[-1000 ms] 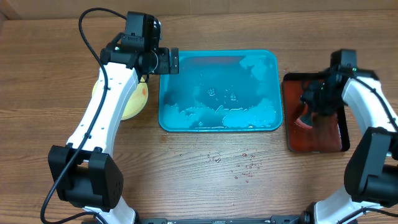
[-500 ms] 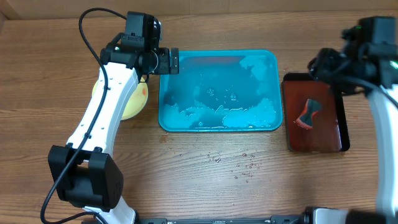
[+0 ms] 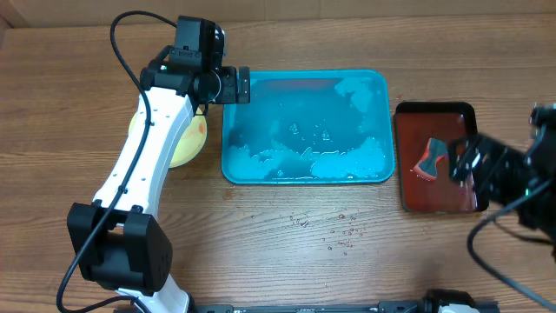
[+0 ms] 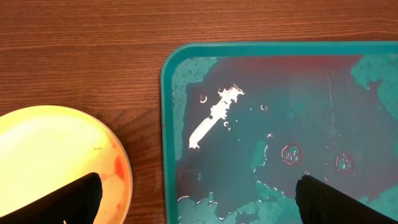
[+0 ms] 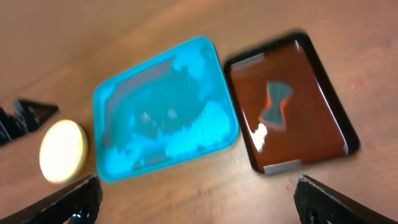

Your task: Clean dirty plates on tray and stack at the side

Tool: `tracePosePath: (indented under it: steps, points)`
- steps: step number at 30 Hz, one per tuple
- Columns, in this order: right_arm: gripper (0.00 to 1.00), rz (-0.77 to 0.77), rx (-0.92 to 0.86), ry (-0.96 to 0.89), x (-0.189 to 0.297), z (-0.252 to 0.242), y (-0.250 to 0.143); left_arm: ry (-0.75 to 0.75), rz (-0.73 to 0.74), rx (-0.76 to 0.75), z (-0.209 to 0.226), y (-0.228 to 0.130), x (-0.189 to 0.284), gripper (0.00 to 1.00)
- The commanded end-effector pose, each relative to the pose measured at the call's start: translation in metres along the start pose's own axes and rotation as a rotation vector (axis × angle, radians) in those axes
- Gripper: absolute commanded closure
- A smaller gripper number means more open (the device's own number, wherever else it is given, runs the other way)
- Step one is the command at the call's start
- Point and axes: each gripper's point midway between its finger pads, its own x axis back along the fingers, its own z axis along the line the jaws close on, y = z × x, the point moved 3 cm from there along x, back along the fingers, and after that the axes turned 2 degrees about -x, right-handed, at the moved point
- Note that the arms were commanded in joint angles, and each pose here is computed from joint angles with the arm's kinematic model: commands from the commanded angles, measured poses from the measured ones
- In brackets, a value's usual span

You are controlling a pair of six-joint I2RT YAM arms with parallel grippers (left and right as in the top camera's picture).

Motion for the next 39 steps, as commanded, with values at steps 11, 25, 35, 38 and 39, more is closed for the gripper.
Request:
tracePosePath:
  steps: [11, 25, 35, 38, 39]
  points:
    - [0.0, -0.403, 0.096, -0.017, 0.022, -0.009, 0.028, -0.015, -0.022, -0.029, -0.005, 0.005, 0.006, 0.0]
    - [0.0, -0.865, 0.296, 0.18, -0.07, -0.04, -0.028, -0.015, -0.021, -0.029, -0.005, 0.005, 0.006, 0.0]
    - [0.0, -0.891, 0.325, 0.247, -0.14, -0.062, -0.079, -0.014, -0.021, -0.028, -0.005, 0.005, 0.006, 0.0]
    - [0.0, -0.844, 0.324, 0.242, -0.154, -0.066, -0.089, -0.014, -0.021, -0.028, -0.005, 0.005, 0.006, 0.0]
    - [0.0, -0.816, 0.327, 0.245, -0.158, -0.066, -0.093, -0.015, -0.021, -0.028, -0.005, 0.005, 0.006, 0.0]
